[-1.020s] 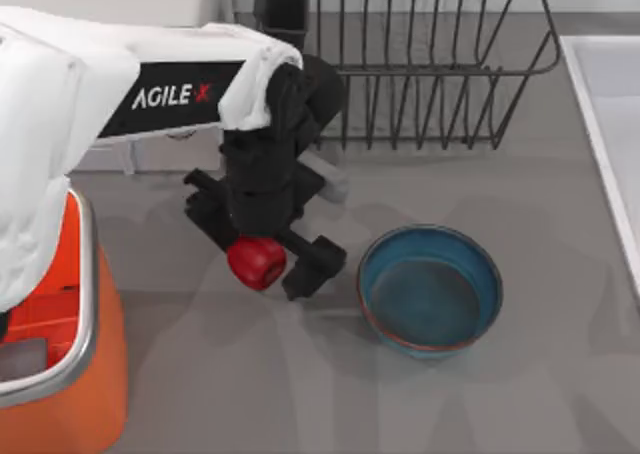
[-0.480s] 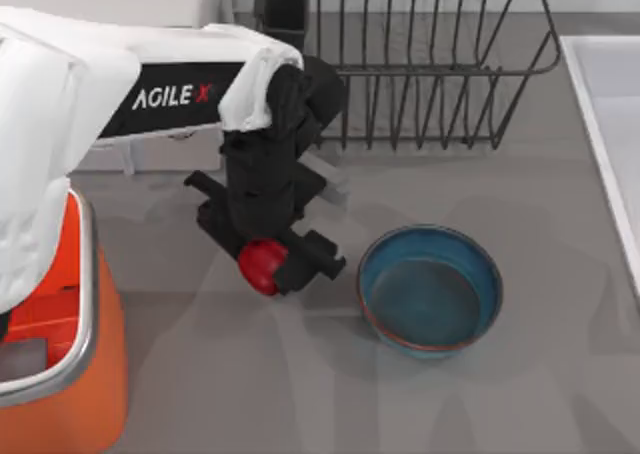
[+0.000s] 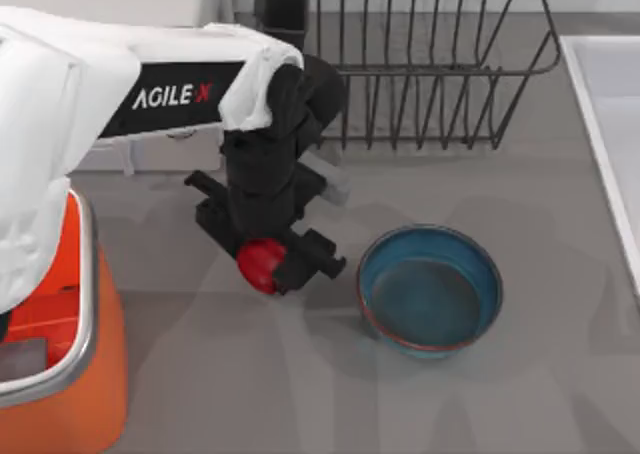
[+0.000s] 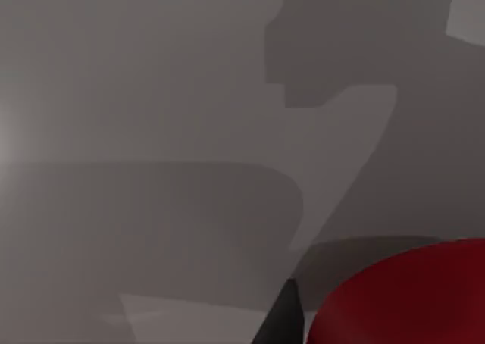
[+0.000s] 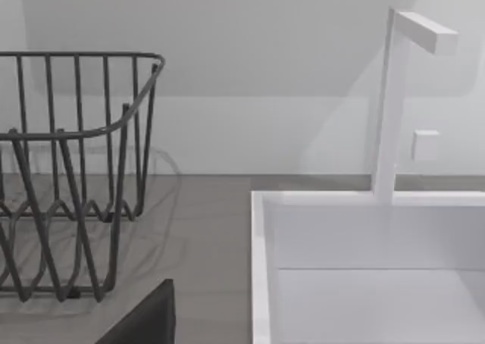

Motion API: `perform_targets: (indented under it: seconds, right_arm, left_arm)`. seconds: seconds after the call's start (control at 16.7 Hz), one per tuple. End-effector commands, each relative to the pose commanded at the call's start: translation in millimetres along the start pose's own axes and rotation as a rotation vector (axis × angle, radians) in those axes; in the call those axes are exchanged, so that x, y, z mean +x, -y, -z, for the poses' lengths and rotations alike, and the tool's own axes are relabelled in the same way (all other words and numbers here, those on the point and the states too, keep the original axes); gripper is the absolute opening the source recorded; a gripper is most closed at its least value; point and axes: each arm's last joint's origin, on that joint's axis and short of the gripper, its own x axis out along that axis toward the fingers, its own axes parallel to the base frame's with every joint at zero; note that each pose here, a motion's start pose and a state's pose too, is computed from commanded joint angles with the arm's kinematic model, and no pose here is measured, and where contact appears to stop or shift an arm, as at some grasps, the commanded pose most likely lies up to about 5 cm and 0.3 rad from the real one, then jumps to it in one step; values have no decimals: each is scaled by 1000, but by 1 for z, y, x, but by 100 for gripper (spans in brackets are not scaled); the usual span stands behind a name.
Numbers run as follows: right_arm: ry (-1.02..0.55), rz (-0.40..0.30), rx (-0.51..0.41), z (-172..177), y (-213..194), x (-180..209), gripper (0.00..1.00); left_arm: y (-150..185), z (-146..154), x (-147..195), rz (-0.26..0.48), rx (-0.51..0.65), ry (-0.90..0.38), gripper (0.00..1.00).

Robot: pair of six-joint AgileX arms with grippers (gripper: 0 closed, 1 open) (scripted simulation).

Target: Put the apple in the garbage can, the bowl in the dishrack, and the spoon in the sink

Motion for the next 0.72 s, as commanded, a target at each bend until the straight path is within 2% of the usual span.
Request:
perform_targets:
  seconds: [0.12, 0.6, 0.72]
  right_arm:
    - [0, 0, 0, 0, 0, 0, 100]
    - [0, 0, 0, 0, 0, 0, 100]
    - [0, 0, 0, 0, 0, 0, 100]
  left_arm:
    - [1, -2, -11, -1, 4, 5, 0]
    - [-1, 6, -93, 1, 0, -7, 0]
    - [-1, 7, -99, 0, -1, -1, 0]
